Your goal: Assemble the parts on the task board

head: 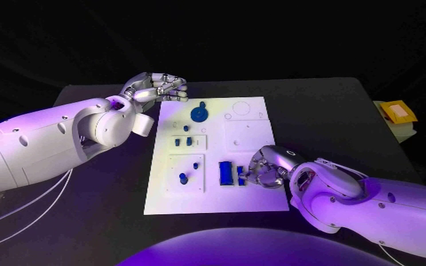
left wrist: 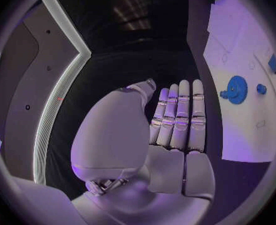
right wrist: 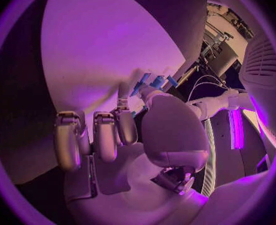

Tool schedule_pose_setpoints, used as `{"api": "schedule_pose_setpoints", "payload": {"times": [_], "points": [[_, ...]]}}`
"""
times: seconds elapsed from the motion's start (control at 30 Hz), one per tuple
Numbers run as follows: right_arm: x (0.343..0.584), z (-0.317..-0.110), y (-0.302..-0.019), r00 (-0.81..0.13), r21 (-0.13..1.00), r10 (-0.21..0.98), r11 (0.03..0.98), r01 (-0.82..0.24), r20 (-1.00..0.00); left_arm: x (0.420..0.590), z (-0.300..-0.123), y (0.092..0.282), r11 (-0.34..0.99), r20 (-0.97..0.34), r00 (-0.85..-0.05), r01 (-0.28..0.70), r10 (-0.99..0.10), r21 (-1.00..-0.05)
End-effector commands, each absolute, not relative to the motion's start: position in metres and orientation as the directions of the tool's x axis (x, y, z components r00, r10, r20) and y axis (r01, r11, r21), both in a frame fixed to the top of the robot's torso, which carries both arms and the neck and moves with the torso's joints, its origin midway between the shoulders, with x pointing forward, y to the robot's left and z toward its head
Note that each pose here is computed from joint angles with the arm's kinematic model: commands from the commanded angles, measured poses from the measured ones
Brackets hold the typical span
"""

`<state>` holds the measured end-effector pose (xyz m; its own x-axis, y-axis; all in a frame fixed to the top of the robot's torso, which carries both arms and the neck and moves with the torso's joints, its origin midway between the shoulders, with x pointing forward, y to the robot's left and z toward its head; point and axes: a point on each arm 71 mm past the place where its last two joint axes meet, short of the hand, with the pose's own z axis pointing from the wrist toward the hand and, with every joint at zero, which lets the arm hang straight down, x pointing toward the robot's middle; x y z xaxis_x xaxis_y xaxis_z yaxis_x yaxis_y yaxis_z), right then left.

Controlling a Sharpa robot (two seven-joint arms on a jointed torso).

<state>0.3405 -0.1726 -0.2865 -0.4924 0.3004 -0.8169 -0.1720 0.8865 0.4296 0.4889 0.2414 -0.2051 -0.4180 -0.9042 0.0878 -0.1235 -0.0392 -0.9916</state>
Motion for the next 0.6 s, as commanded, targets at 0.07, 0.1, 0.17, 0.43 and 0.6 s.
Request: {"api": "schedule_pose_setpoints", "payload": {"times": [0.07, 0.1, 0.17, 0.43, 0.6], "points": [[0.340, -0.291, -0.171, -0.519, 0.417, 0.274, 0.891, -0.181, -0.810, 0.488, -0.204, 0.239, -0.045, 0.093, -0.434, -0.120, -0.896, -0.992], [0.340, -0.291, -0.171, -0.517, 0.417, 0.274, 0.891, -0.181, -0.811, 0.488, -0.204, 0.239, -0.045, 0.093, -0.434, -0.120, -0.896, -0.992], [0.340, -0.291, -0.171, -0.512, 0.418, 0.277, 0.890, -0.181, -0.813, 0.489, -0.204, 0.239, -0.045, 0.093, -0.434, -0.120, -0.896, -0.992], [0.340, -0.287, -0.171, -0.484, 0.445, 0.313, 0.876, -0.185, -0.817, 0.489, -0.205, 0.240, -0.044, 0.092, -0.432, -0.119, -0.897, -0.992], [0.340, -0.279, -0.172, -0.483, 0.507, 0.370, 0.841, -0.189, -0.794, 0.489, -0.205, 0.240, -0.045, 0.093, -0.429, -0.119, -0.898, -0.992]]}}
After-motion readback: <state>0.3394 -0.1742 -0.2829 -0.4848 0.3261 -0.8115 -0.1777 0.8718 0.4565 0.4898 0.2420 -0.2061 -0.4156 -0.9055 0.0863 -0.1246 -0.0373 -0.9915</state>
